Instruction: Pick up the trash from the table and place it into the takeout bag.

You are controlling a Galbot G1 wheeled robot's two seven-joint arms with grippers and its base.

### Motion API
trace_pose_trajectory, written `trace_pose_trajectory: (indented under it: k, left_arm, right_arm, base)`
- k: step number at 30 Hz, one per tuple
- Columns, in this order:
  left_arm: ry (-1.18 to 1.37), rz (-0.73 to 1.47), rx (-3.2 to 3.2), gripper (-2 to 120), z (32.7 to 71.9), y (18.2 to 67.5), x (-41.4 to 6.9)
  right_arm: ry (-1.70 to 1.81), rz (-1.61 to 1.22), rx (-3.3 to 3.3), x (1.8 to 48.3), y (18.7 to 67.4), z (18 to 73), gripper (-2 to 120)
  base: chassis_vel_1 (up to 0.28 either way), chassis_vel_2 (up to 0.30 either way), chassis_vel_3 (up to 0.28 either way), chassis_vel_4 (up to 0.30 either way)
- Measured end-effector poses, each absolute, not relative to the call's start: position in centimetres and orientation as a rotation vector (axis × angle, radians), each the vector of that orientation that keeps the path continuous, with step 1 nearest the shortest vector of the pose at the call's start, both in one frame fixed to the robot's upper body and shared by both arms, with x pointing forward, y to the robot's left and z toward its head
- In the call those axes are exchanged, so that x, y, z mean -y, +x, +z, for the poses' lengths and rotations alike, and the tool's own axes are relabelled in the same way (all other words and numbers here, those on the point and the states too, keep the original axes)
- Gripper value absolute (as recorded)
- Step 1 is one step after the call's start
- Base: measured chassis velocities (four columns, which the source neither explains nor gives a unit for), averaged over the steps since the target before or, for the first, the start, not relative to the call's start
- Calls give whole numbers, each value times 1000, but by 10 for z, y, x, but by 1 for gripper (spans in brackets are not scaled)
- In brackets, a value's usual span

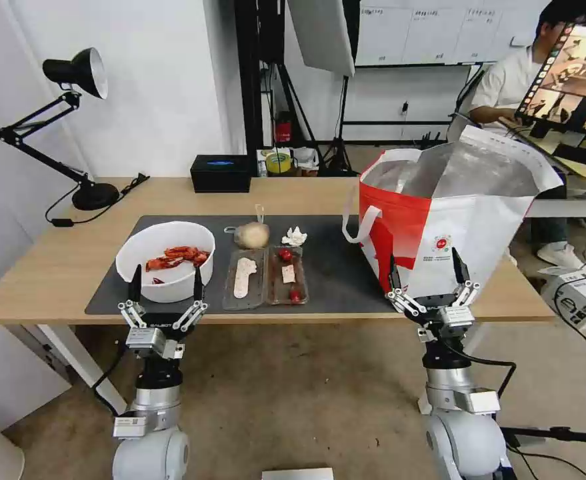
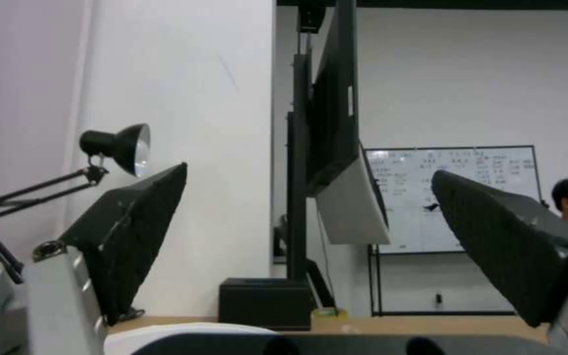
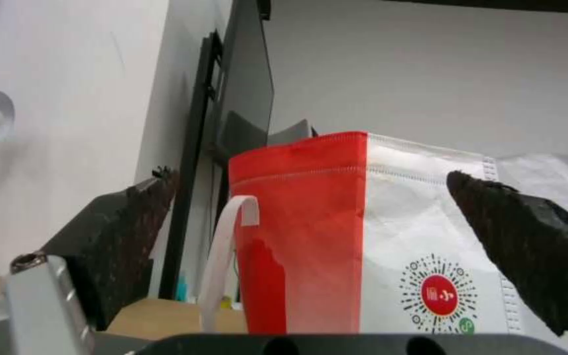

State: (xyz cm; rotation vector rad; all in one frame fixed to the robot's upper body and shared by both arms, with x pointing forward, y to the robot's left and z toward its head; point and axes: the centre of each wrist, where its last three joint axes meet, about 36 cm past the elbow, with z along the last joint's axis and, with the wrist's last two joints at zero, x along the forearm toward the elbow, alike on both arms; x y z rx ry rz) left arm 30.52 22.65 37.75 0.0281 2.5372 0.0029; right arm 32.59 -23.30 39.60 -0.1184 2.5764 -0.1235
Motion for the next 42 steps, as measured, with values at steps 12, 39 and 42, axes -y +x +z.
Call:
trace_pose_trajectory:
  k: [12, 39, 42]
  left_arm:
    - [45, -228, -2595, 100, 390, 304, -216]
    - [-82, -1528, -2836, 100, 495, 290, -138]
    - [-102, -1611, -2854, 100, 500, 292, -137]
  right_arm:
    - [-118, -124, -2581, 233, 326, 395, 100]
    - [-120, -136, -2592, 235, 322, 394, 100]
    - [-121, -141, -2594, 236, 321, 394, 100]
  base:
    - [0, 0, 0, 0]
    - [0, 0, 0, 0]
    - [0, 0, 0, 0]
